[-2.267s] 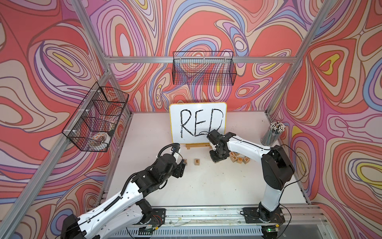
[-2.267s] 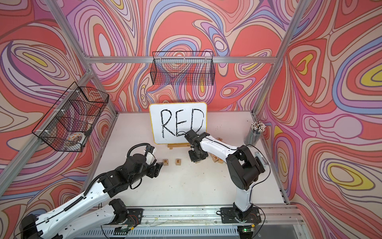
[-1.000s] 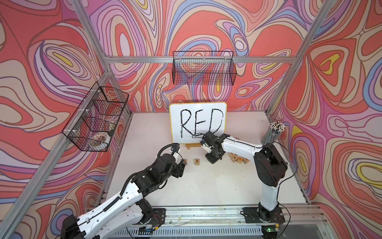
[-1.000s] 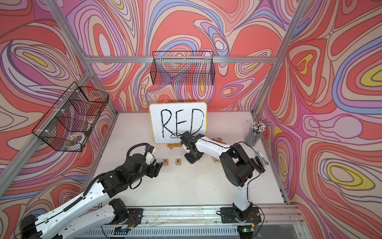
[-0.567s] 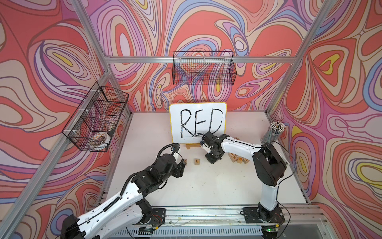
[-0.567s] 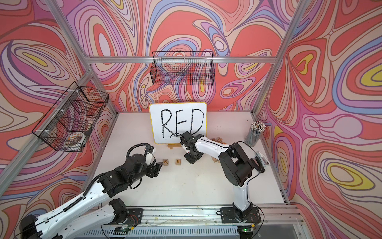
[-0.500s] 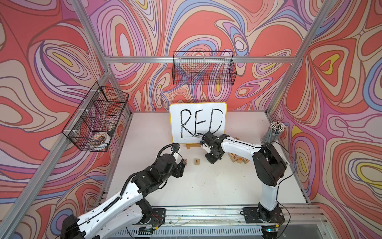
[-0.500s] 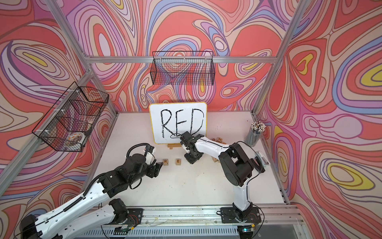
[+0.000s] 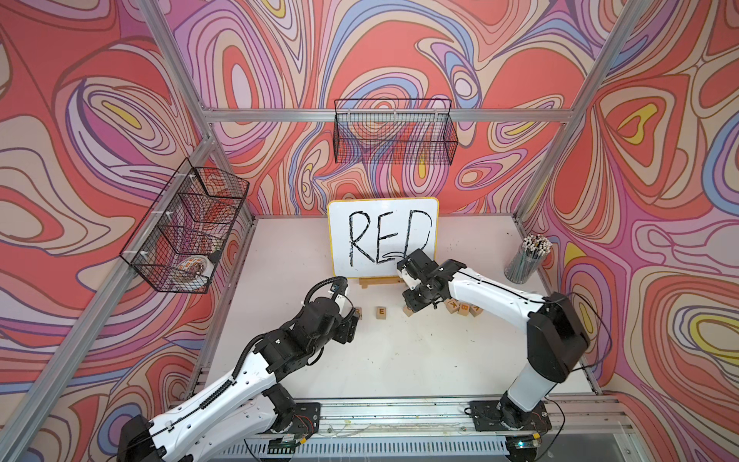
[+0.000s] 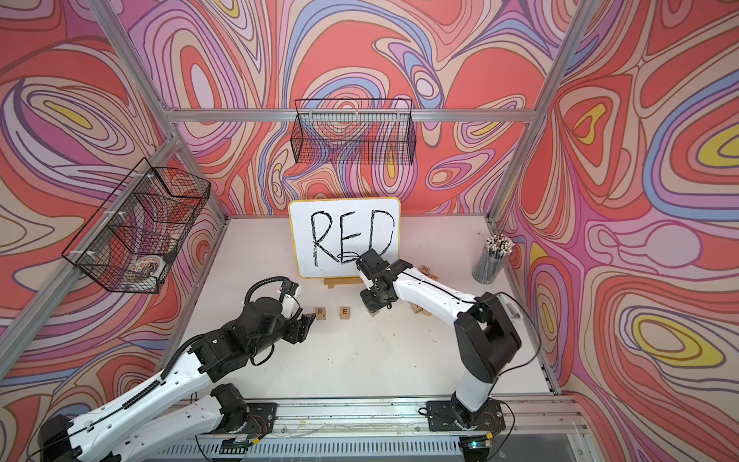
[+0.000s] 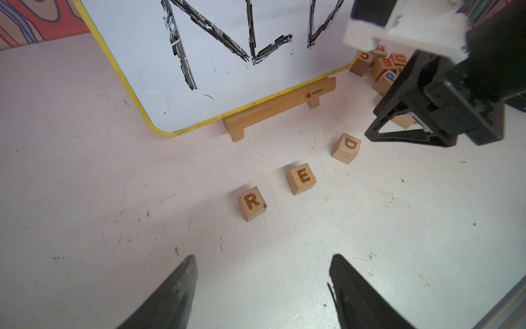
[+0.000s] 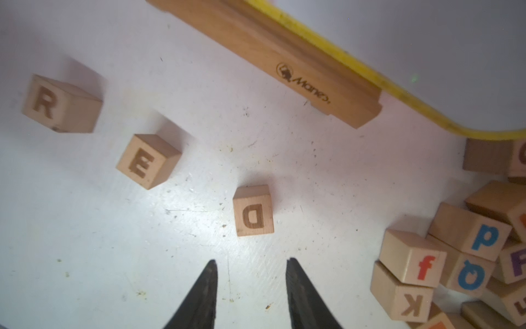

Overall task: Assemble the uppercase word "red" with letter blocks
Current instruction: Place the letter block at the center of the board, then pick up the letter block from the center of the board.

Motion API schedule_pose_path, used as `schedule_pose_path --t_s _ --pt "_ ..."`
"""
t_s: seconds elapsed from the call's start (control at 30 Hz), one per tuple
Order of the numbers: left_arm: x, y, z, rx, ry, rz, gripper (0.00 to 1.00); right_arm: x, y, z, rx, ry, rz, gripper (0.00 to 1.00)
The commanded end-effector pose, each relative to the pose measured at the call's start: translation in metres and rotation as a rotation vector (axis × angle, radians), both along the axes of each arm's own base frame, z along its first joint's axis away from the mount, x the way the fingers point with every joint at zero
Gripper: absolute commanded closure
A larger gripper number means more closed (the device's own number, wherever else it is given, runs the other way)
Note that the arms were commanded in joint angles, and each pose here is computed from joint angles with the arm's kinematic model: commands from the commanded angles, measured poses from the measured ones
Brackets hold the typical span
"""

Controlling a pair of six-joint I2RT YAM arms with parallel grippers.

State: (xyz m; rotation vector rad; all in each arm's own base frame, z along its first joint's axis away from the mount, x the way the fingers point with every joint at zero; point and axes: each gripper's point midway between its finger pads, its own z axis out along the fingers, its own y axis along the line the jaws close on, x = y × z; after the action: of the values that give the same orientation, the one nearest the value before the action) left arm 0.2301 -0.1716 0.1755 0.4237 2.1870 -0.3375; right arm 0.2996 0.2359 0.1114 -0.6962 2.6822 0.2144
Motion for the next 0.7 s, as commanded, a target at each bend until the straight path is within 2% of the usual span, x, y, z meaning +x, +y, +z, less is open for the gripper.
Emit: schedule_pose_path --t_s 0.0,0.2,0.4,0.67 --pt "0.001 0.001 0.002 -0.002 -0.01 0.002 0.24 -0.008 0.008 0.009 0.155 0.023 -0.159 0.6" --pt "0.003 -0.003 0.0 -0.004 -0.011 -0.009 0.24 -0.008 -0.007 0.012 0.244 0.009 -0.467 0.62" --pt "0.004 -0.005 0.001 -0.006 -0.012 -0.017 0.24 -0.01 -0.024 -0.012 0.281 0.04 -0.743 0.6" --pt "0.004 -0.004 0.003 -0.006 -0.016 -0.015 0.24 -0.008 -0.024 -0.013 0.369 0.054 -0.877 0.55"
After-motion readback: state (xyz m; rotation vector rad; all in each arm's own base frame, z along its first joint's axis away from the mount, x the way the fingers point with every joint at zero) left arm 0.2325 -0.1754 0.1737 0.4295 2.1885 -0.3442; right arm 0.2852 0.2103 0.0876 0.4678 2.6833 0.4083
